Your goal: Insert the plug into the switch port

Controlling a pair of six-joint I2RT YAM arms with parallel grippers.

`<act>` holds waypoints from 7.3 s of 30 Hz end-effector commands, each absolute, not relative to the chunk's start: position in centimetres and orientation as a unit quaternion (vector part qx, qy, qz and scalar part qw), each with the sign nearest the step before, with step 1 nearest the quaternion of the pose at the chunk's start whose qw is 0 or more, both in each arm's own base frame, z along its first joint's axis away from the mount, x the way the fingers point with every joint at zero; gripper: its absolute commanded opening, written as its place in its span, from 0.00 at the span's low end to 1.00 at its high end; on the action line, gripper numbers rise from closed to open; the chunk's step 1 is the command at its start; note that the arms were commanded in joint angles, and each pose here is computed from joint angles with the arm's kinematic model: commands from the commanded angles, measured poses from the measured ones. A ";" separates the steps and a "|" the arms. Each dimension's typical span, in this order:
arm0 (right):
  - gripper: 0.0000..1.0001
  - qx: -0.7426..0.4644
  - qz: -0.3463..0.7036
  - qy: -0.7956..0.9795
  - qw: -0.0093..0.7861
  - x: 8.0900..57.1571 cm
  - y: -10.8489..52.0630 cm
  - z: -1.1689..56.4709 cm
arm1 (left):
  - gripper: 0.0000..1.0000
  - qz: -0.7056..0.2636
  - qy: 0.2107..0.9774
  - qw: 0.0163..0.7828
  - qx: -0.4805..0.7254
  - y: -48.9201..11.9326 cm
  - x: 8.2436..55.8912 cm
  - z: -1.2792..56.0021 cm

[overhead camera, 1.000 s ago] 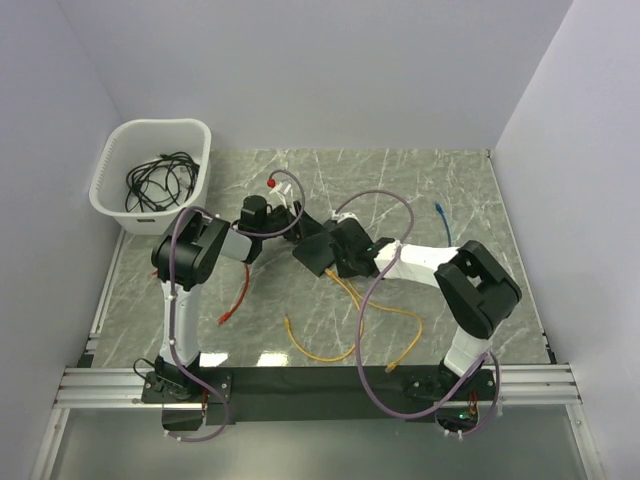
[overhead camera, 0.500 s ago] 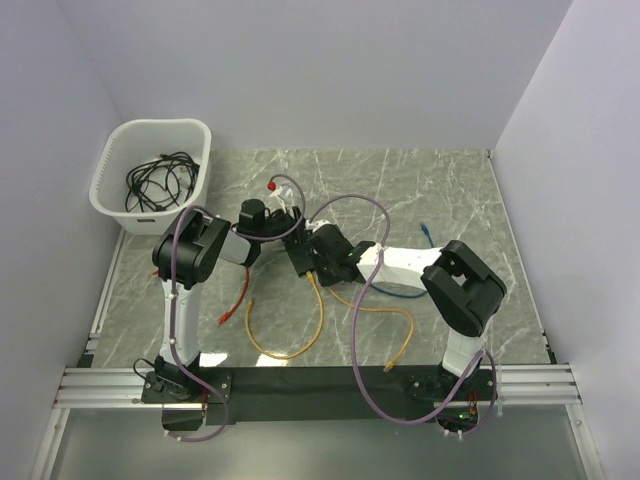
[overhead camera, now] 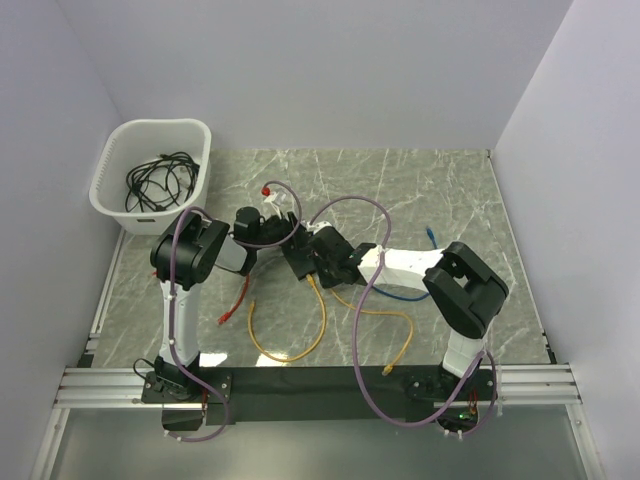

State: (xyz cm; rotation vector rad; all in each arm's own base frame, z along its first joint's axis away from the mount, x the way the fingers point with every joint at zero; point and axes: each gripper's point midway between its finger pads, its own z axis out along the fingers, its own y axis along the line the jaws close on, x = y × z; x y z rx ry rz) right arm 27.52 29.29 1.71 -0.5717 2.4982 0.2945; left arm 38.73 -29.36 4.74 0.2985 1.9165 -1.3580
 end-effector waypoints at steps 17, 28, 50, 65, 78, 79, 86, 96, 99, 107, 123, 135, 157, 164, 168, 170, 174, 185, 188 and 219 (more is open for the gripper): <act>0.00 -0.201 0.119 0.914 0.333 30.0 31.0 5.6 | 0.55 -0.517 0.790 0.316 0.093 -28.8 35.5 1.9; 0.00 -0.205 0.121 0.911 0.338 30.3 31.7 6.5 | 0.44 -0.510 0.794 0.318 0.092 -28.6 35.6 1.7; 0.00 -0.207 0.136 0.910 0.334 30.6 33.5 5.8 | 0.38 -0.500 0.800 0.318 0.091 -28.2 35.0 1.0; 0.00 -0.219 0.124 0.897 0.363 31.7 33.5 7.0 | 0.33 -0.501 0.800 0.314 0.103 -28.0 34.3 0.6; 0.00 -0.224 0.116 0.891 0.377 32.3 33.3 7.3 | 0.27 -0.507 0.796 0.310 0.113 -28.1 33.8 0.3; 0.00 -0.225 0.117 0.890 0.380 32.3 33.4 7.4 | 0.27 -0.509 0.795 0.309 0.115 -28.2 33.7 0.4; 0.00 -0.218 0.123 0.883 0.396 33.5 33.4 7.9 | 0.23 -0.509 0.794 0.308 0.122 -28.2 33.5 0.3; 0.00 -0.206 0.120 0.875 0.422 35.4 34.0 9.3 | 0.21 -0.513 0.795 0.300 0.122 -28.2 33.3 -0.1; 0.00 -0.198 0.126 0.869 0.436 36.2 34.3 9.8 | 0.20 -0.517 0.794 0.296 0.122 -28.3 33.2 -0.3; 0.00 -0.193 0.141 0.861 0.449 37.6 35.1 9.9 | 0.19 -0.514 0.798 0.290 0.122 -28.2 33.0 -0.9; 0.00 -0.191 0.152 0.872 0.424 36.3 35.0 8.6 | 0.51 -0.441 0.831 0.326 0.094 -26.6 36.0 0.1; 0.25 -0.194 0.143 0.883 0.404 34.2 33.9 7.9 | 0.59 -0.389 0.846 0.356 0.082 -25.1 39.4 2.2; 0.44 -0.217 0.134 0.866 0.431 31.4 35.3 12.1 | 0.62 -0.320 0.838 0.441 0.030 -21.4 42.8 11.7; 0.48 -0.261 0.169 0.847 0.431 28.1 40.0 14.1 | 0.65 -0.245 0.823 0.511 -0.047 -16.6 41.3 18.1; 0.50 -0.284 0.197 0.839 0.420 26.5 43.3 14.3 | 0.74 -0.231 0.807 0.536 -0.091 -13.9 37.7 19.7; 0.52 -0.300 0.194 0.842 0.405 25.7 44.6 12.9 | 0.80 -0.230 0.786 0.563 -0.109 -12.6 35.9 21.7; 0.54 -0.309 0.191 0.842 0.400 26.4 47.0 12.1 | 0.87 -0.216 0.777 0.569 -0.158 -10.1 32.3 20.6; 0.55 -0.313 0.130 0.867 0.365 28.7 49.9 6.4 | 0.88 -0.202 0.730 0.609 -0.234 -5.8 26.6 19.3; 0.55 -0.309 0.123 0.870 0.365 29.3 50.5 5.7 | 0.88 -0.178 0.719 0.619 -0.259 -4.3 26.2 19.5; 0.59 -0.349 0.179 0.834 0.389 30.9 50.1 8.7 | 0.87 -0.106 0.695 0.632 -0.326 -1.6 29.0 21.3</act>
